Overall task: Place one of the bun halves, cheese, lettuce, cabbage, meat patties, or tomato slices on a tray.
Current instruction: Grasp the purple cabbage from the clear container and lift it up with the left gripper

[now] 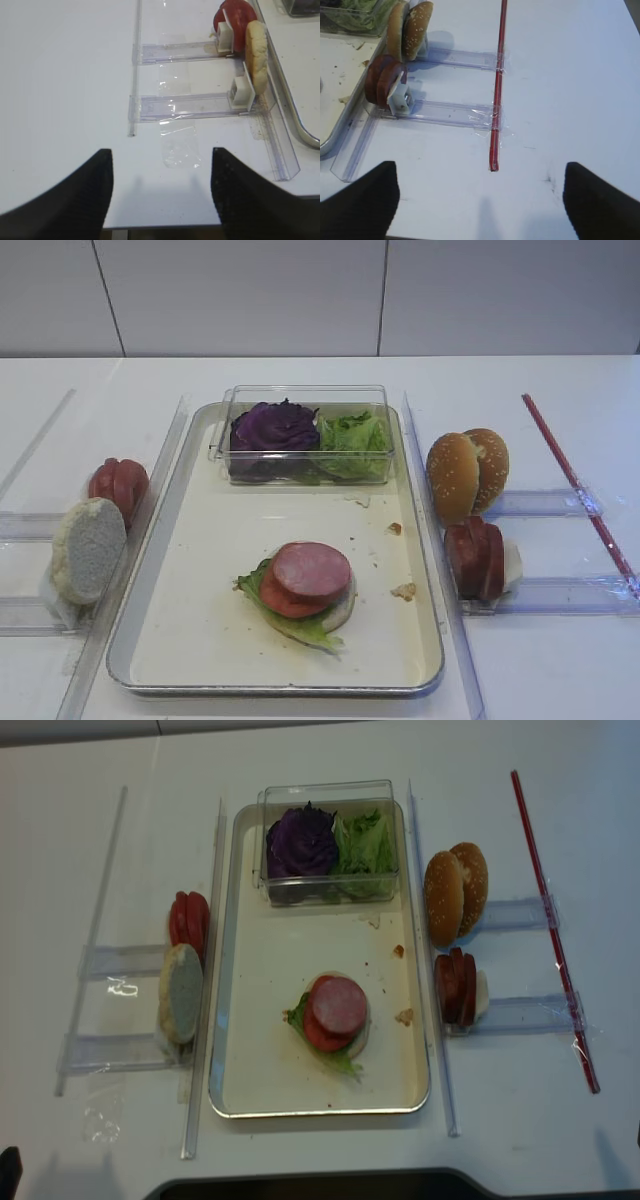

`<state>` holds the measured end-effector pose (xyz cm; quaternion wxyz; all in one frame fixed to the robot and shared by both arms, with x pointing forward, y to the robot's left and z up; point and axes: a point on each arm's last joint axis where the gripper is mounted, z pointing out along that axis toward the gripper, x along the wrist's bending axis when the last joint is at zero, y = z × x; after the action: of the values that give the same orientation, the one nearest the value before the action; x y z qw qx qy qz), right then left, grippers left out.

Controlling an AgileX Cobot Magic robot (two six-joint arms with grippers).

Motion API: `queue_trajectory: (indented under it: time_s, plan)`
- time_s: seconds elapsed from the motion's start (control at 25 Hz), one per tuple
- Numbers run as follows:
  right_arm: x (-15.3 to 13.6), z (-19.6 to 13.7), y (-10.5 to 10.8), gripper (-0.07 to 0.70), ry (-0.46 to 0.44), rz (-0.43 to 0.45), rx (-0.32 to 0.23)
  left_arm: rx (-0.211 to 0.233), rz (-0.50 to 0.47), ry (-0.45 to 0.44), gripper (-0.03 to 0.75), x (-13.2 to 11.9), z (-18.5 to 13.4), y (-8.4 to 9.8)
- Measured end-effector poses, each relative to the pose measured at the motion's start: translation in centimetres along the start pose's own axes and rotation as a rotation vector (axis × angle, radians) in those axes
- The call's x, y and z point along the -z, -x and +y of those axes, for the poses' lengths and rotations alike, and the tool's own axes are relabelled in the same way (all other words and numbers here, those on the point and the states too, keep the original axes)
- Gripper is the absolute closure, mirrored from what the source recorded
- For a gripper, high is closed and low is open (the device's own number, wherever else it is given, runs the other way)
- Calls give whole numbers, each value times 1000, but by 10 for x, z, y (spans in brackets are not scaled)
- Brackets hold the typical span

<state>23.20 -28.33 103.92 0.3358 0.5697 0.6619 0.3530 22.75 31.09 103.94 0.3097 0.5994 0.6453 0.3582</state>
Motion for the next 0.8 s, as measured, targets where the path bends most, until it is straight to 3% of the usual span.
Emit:
queue_trajectory:
  time_s: [0.28, 0.48, 0.8]
  plan:
    - [0, 0, 0, -53, 0, 0, 0, -4, 1, -33, 282, -1, 4, 0]
    - [0, 0, 0, -53, 0, 0, 2, -49, 16, -140, 282, -10, 22, 0]
    - [0, 0, 0, -53, 0, 0, 2, -104, -19, -158, 282, -8, 53, 1]
